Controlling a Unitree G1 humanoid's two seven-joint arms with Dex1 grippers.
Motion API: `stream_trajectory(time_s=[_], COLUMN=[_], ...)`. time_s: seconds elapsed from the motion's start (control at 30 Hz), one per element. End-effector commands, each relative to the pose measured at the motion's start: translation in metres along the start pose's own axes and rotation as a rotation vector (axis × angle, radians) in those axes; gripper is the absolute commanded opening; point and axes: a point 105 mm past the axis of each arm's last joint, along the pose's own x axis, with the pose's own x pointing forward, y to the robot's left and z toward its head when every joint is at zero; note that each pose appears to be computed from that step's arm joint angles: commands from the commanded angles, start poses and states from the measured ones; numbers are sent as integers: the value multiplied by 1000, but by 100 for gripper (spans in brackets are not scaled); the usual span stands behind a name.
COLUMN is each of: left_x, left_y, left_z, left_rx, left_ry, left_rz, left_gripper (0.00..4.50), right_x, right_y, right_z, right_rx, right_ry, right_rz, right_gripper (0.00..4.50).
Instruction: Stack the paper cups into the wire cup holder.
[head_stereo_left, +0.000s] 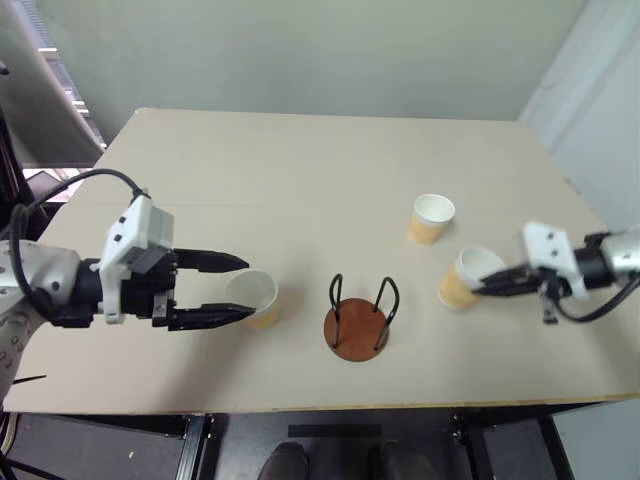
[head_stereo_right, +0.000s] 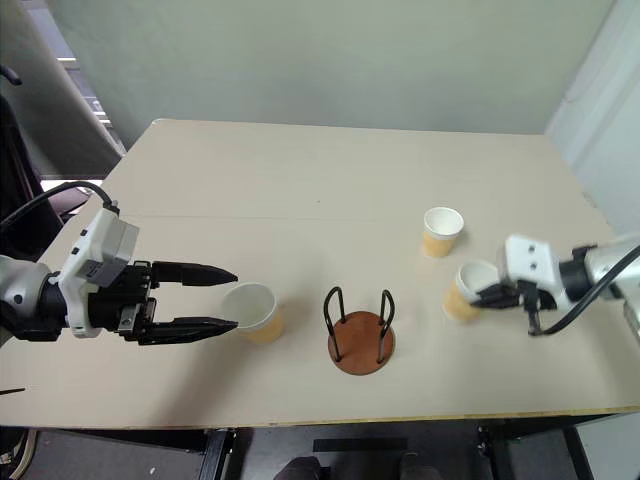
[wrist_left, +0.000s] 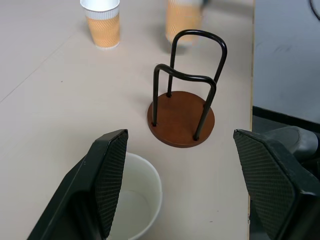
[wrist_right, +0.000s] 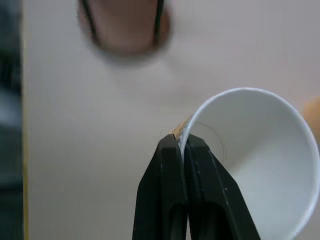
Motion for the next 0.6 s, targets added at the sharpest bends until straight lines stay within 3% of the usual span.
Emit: stream_trajectory(time_s=[0.03, 0.23, 0.33, 0.6], left_x=[-2, 2, 3, 3], left_y=[2, 1, 1, -6], left_z=[6, 4, 4, 2], left_rx=[42, 38, 39, 22], left_ry=[9, 13, 13, 16], left_rz=[9, -1, -2, 3], left_gripper=[362, 362, 362, 362], right_x=[-12, 26, 44, 54], right_y=[-3, 18, 32, 38], right_z=[61, 95, 92, 77], right_rx=[-123, -178, -190, -168], right_ry=[-202, -314, -296, -249], right_rz=[-3, 164, 265, 311], right_gripper=[2, 2, 2, 2])
